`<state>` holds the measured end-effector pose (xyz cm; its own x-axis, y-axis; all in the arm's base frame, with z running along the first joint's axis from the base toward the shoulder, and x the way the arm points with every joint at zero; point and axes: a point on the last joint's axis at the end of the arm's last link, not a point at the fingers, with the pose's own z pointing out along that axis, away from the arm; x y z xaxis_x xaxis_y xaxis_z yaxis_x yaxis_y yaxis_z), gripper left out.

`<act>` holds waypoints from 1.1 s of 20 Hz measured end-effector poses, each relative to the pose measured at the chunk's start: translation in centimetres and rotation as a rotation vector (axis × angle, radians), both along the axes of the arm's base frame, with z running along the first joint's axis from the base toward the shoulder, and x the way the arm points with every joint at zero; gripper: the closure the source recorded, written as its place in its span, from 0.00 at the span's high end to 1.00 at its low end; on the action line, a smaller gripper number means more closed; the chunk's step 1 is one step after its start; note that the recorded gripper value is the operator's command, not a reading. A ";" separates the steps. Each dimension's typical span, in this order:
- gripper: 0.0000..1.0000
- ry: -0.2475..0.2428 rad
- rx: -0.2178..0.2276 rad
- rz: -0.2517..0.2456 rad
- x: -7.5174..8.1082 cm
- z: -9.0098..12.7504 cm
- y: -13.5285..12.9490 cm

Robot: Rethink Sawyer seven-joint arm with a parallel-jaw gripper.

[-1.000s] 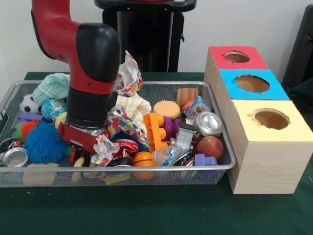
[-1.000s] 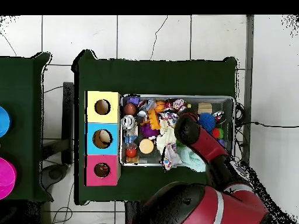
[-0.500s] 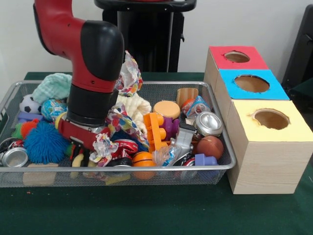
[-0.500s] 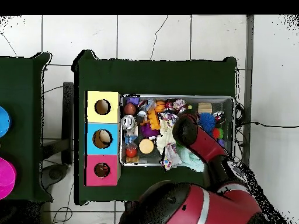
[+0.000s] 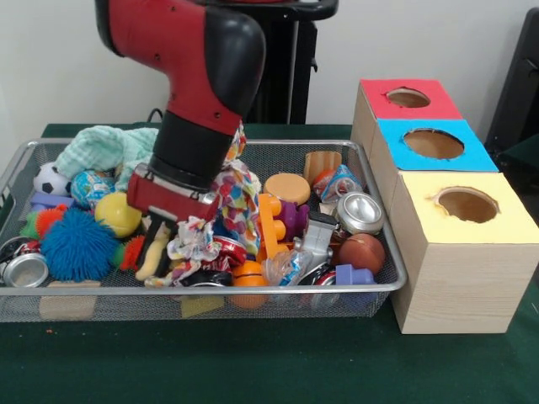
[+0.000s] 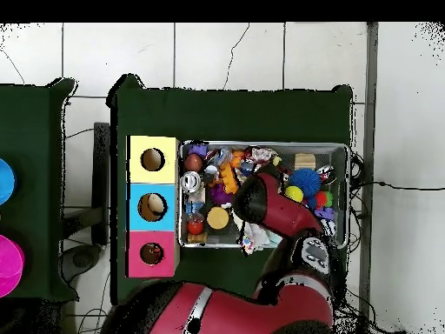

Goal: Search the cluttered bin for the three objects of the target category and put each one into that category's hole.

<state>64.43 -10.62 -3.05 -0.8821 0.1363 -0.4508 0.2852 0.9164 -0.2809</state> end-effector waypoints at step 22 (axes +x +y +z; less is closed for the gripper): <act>0.00 0.088 -0.299 0.186 -1.5 10.9 1.6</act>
